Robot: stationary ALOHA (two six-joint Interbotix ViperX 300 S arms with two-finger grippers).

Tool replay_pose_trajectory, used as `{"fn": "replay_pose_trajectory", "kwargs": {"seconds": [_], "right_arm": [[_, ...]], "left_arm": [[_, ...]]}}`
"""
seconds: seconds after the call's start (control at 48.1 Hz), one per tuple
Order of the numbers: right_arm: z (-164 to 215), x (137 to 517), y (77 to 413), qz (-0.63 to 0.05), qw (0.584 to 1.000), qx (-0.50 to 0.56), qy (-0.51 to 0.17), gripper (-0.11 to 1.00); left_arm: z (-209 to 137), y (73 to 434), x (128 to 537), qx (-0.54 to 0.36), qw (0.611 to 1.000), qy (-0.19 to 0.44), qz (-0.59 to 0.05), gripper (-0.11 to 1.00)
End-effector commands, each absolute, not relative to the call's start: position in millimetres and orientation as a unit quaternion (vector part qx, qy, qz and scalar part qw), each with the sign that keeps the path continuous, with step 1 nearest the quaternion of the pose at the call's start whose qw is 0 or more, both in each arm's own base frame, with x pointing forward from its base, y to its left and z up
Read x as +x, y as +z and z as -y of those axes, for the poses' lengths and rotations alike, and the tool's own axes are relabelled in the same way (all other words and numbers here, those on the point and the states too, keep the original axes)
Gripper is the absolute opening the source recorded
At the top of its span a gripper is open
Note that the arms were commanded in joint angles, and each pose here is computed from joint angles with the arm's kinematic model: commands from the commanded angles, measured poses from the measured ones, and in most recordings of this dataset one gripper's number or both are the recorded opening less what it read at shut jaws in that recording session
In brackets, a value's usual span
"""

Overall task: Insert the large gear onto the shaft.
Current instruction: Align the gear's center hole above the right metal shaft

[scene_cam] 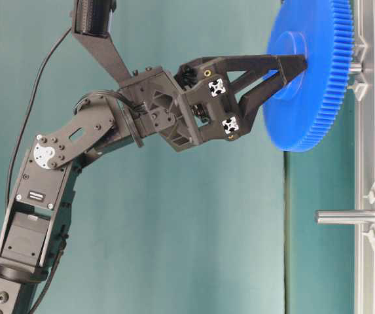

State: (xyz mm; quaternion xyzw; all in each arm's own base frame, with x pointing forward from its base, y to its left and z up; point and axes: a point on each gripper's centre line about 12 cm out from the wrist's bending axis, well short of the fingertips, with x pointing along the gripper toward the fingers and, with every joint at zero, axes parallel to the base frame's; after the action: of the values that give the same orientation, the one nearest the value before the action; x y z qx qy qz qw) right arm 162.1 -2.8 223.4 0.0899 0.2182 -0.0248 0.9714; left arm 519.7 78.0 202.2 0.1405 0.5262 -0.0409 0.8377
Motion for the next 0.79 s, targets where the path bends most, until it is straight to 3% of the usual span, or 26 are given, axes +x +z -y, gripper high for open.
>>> {"fn": "replay_pose_trajectory", "kwargs": {"seconds": [0.0, 0.312, 0.769], "right_arm": [[3.2, 164.8, 231.0, -0.207, 0.973, 0.095, -0.026, 0.65], [3.2, 165.0, 230.8, -0.207, 0.973, 0.097, -0.026, 0.65], [3.2, 164.6, 229.8, -0.208, 0.973, 0.097, -0.027, 0.65]], "left_arm": [[-90.9, 211.0, 517.1, 0.134, 0.842, -0.026, -0.521, 0.87], [-78.6, 204.7, 515.0, 0.130, 0.830, -0.037, -0.542, 0.88], [-76.4, 219.6, 522.6, 0.124, 0.843, -0.028, -0.523, 0.89]]}}
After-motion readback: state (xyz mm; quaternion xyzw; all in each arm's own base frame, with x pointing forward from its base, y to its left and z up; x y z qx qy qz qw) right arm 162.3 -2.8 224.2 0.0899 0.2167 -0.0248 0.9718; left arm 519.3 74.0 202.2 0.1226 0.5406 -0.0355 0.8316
